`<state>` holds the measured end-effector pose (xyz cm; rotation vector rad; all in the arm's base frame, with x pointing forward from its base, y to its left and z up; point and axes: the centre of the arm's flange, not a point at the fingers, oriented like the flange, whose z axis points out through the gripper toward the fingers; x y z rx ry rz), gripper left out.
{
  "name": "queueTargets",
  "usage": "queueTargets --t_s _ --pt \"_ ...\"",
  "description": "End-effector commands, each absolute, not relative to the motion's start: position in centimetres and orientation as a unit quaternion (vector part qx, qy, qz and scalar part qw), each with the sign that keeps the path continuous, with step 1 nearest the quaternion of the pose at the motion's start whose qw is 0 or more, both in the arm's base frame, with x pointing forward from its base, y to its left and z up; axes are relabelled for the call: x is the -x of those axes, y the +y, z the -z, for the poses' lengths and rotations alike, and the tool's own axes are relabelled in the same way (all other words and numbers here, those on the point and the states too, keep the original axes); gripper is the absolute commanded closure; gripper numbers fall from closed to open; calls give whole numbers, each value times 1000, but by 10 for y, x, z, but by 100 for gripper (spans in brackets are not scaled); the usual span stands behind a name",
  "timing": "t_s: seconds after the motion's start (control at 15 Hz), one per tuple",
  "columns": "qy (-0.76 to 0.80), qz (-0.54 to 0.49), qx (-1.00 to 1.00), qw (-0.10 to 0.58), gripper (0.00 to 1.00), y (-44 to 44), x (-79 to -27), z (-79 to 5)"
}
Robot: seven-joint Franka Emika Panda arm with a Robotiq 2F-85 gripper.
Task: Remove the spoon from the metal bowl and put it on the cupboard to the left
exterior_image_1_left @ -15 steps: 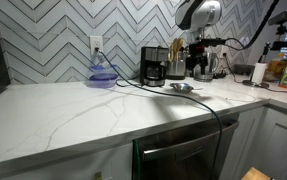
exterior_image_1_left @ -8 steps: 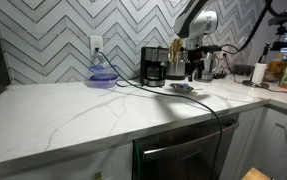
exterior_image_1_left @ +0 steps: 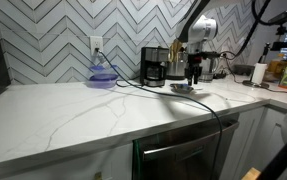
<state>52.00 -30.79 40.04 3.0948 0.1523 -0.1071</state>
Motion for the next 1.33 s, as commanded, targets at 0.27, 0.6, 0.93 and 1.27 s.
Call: queueTargets --t_s 0.27,0.6,0.93,1.27 --pt "53 14 -999 -5 58 -319 -539 -381" --pt "64 12 -998 -1 61 -321 -546 -374" --pt "88 14 -996 -11 63 -324 -550 -367" --pt "104 13 -994 -18 65 -326 -553 -361"
